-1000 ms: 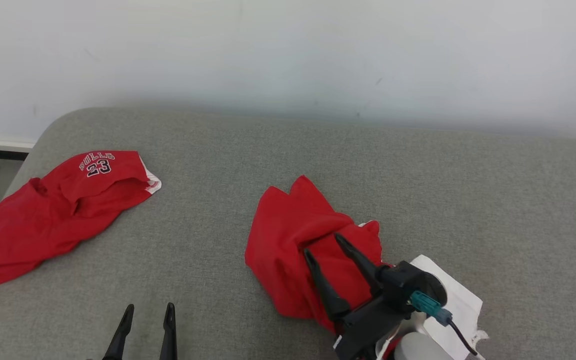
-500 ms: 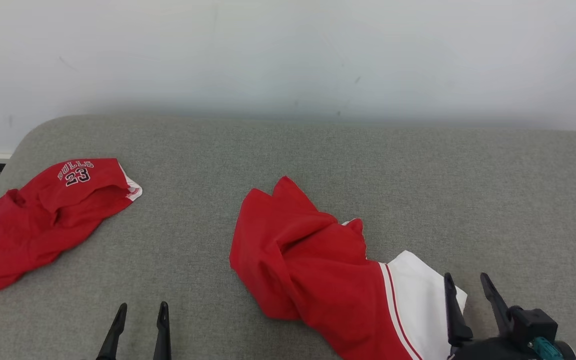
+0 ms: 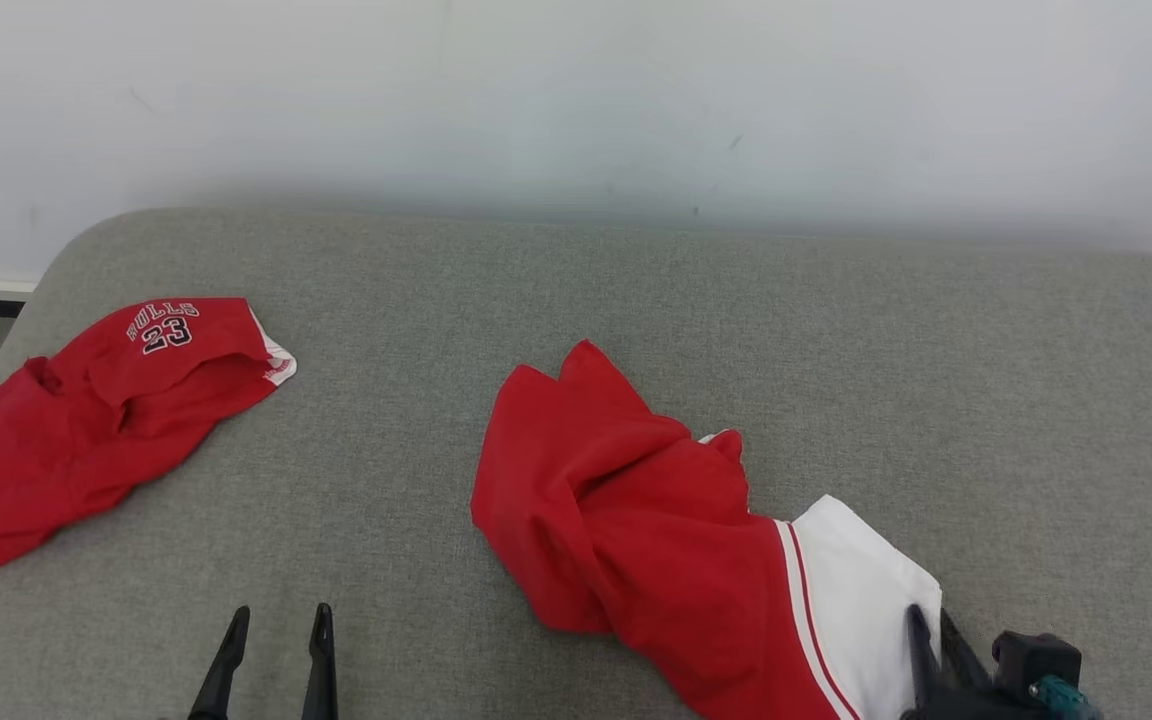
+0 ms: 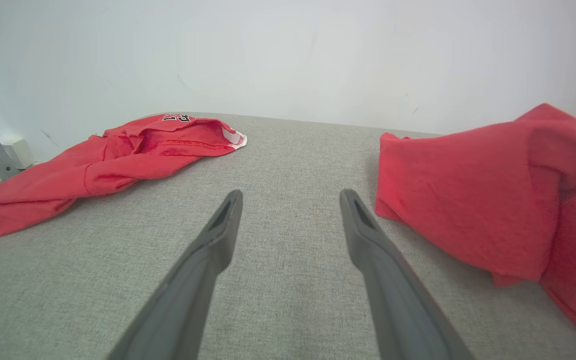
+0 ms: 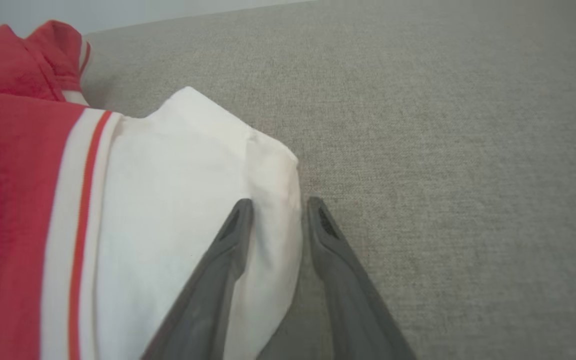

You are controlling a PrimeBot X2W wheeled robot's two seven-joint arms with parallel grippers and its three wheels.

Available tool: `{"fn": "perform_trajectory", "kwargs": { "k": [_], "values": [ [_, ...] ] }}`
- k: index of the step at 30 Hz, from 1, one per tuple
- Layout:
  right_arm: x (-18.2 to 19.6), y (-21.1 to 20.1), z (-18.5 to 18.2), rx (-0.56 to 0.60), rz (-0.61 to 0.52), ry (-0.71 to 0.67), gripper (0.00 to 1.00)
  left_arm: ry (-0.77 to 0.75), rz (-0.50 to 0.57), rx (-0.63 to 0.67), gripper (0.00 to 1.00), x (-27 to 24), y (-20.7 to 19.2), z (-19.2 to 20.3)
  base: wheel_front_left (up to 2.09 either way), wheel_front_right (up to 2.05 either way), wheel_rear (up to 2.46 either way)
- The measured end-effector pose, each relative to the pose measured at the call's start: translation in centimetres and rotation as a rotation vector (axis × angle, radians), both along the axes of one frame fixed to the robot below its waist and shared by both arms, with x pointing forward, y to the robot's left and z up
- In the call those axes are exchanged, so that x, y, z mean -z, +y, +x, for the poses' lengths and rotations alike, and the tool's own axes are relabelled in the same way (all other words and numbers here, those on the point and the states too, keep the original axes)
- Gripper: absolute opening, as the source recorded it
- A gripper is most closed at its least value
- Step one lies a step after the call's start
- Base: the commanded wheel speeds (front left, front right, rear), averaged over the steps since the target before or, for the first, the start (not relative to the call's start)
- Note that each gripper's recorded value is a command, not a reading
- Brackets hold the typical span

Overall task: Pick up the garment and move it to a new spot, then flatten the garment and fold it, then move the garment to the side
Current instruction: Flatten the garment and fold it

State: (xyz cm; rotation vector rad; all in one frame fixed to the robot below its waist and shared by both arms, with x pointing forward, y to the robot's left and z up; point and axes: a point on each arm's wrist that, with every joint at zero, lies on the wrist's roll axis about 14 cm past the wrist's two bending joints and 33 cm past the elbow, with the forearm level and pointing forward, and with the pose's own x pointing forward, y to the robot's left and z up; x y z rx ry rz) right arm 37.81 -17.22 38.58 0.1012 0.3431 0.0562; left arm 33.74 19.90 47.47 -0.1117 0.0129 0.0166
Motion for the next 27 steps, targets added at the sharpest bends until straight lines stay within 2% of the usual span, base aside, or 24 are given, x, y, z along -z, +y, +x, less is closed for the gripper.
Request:
{"fn": "perform_trajectory", "kwargs": {
  "k": [7,12,18,22,27],
  "values": [
    [-3.6,0.1,3.8,-0.015,-0.036,-0.122,0.0,0.008,0.0,-0.004,1.0,0.2,0.1,0.1,0.0,0.0,0.0],
    [-9.6,-2.4,8.7,-0.02,-0.154,-0.277,0.0,-0.001,0.0,0.003,1.0,0.0,-0.1,0.5,0.0,0.0,0.0],
    [-13.6,-5.0,12.8,-0.018,-0.286,-0.318,0.0,-0.004,-0.009,-0.02,1.0,-0.2,0.6,0.3,0.0,0.0,0.0],
    [-13.5,-5.5,13.7,-0.008,-0.295,-0.297,0.0,0.003,-0.014,-0.043,1.0,0.0,1.3,0.0,0.0,0.0,0.0],
    [-11.5,-4.7,13.8,-0.03,-0.287,-0.245,0.0,0.013,-0.016,-0.059,1.0,0.3,1.7,-0.5,0.0,0.0,0.0]
  ]
}}
